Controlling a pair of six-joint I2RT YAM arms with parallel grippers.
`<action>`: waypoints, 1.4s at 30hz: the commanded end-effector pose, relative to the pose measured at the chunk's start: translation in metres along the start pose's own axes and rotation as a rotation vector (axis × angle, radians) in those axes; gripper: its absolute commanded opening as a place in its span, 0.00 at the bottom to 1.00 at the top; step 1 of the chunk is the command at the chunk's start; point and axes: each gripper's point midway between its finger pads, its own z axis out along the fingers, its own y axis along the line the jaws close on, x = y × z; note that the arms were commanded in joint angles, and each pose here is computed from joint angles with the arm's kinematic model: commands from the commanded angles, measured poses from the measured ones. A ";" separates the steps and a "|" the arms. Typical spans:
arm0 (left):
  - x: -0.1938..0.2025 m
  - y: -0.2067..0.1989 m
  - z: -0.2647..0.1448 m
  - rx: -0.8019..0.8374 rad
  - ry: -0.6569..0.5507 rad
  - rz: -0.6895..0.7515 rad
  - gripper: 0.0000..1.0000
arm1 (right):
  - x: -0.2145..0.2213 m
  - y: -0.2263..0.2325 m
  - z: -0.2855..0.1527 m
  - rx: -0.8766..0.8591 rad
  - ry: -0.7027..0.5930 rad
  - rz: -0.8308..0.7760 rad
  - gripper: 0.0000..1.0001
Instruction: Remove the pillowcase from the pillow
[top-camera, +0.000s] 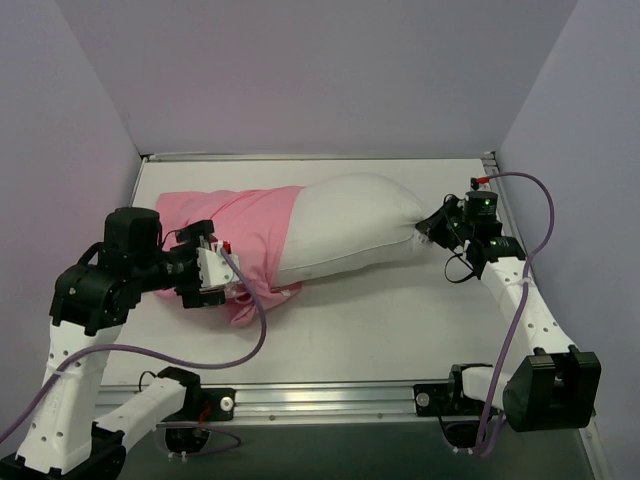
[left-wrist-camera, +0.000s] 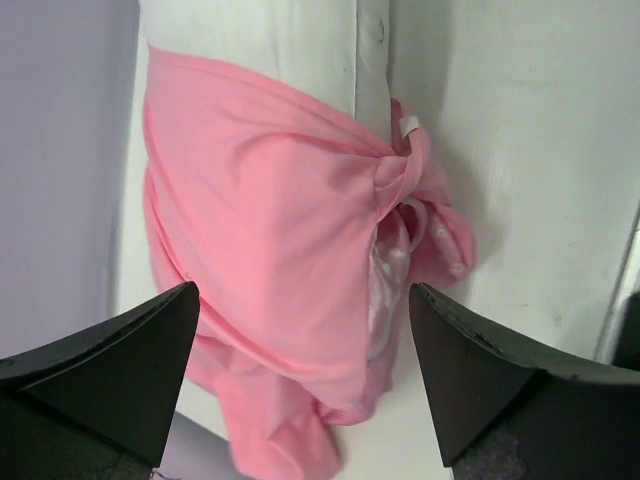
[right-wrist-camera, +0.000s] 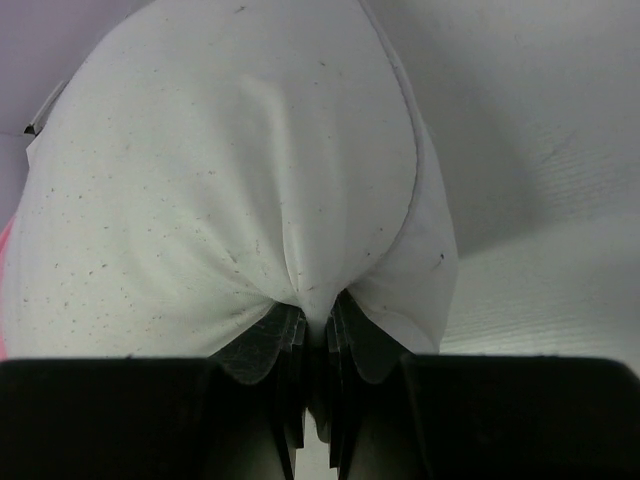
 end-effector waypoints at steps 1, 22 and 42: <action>0.007 -0.036 0.001 0.078 0.077 -0.552 0.94 | -0.028 0.013 -0.009 -0.035 -0.117 -0.032 0.00; 0.275 -0.002 0.022 -0.314 0.516 -1.431 0.94 | -0.018 -0.052 -0.003 0.080 -0.127 -0.002 0.00; 0.287 0.001 0.103 -0.144 0.464 -1.445 0.02 | -0.061 -0.048 -0.042 0.250 -0.173 -0.148 0.80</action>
